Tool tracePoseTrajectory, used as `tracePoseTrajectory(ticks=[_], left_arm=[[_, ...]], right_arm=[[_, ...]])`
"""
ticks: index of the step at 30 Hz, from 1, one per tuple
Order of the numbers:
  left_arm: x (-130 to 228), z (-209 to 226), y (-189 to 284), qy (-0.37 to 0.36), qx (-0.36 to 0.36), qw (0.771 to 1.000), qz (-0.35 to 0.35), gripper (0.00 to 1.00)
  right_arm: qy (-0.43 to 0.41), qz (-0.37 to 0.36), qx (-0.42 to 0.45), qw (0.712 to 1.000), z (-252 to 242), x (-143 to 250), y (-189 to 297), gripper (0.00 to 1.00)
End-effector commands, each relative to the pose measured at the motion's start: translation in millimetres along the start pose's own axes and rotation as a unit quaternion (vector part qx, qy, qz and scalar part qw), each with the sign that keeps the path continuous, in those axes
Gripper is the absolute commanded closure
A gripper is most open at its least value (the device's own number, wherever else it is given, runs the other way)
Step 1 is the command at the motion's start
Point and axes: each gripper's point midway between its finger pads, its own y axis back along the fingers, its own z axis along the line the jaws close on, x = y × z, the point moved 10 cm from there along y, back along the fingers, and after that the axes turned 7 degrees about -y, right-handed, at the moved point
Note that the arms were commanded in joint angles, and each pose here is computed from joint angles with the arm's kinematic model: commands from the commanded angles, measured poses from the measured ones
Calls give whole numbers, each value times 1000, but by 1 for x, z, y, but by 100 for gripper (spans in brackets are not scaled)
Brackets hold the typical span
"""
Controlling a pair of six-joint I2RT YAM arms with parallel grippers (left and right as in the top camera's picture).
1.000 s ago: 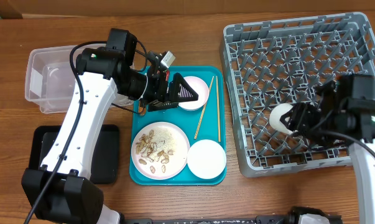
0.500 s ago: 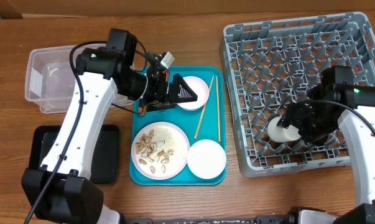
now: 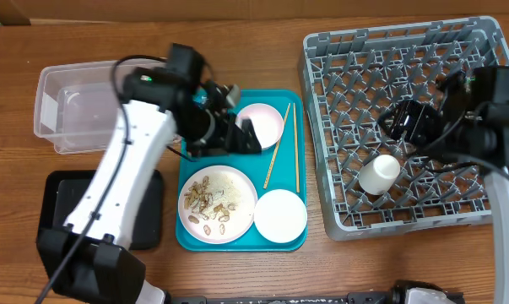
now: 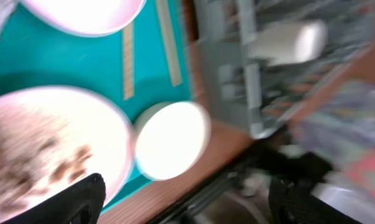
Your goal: Sort waste into correct bins and load items into the dishwasher
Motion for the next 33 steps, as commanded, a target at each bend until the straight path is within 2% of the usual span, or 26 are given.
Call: tracePoseTrajectory(ticks=[1,4,7,10,12,15,20,25,30,33], left_arm=[[9,-18,-17,-28,-187,982,22,12],[23,-34,-40,-47,-269,961,39,12],[37,-43,-70,-63,-273,958,59,25],[53,-40,-90,-33,-286,954,81,32],[56,-36,-89,-8,-296,951,85,40],[50,-32,-67,19,-302,951,63,42],[35,-32,17,64,-309,948,-45,22],[47,-26,123,144,-301,925,-183,0],[86,-8,185,224,-312,885,-265,0],[104,-1,196,258,-320,870,-272,0]], right_arm=[[49,-1,-97,994,21,6,18,14],[48,1,-96,994,20,6,17,14],[47,1,-94,995,20,6,17,14],[42,8,-91,995,19,8,17,16],[44,25,-84,995,17,14,16,19],[62,60,-55,995,18,28,9,20],[146,128,-33,980,46,66,-11,26],[212,128,62,967,77,108,-30,26],[268,144,125,944,88,147,-64,25],[284,170,140,933,82,162,-96,24]])
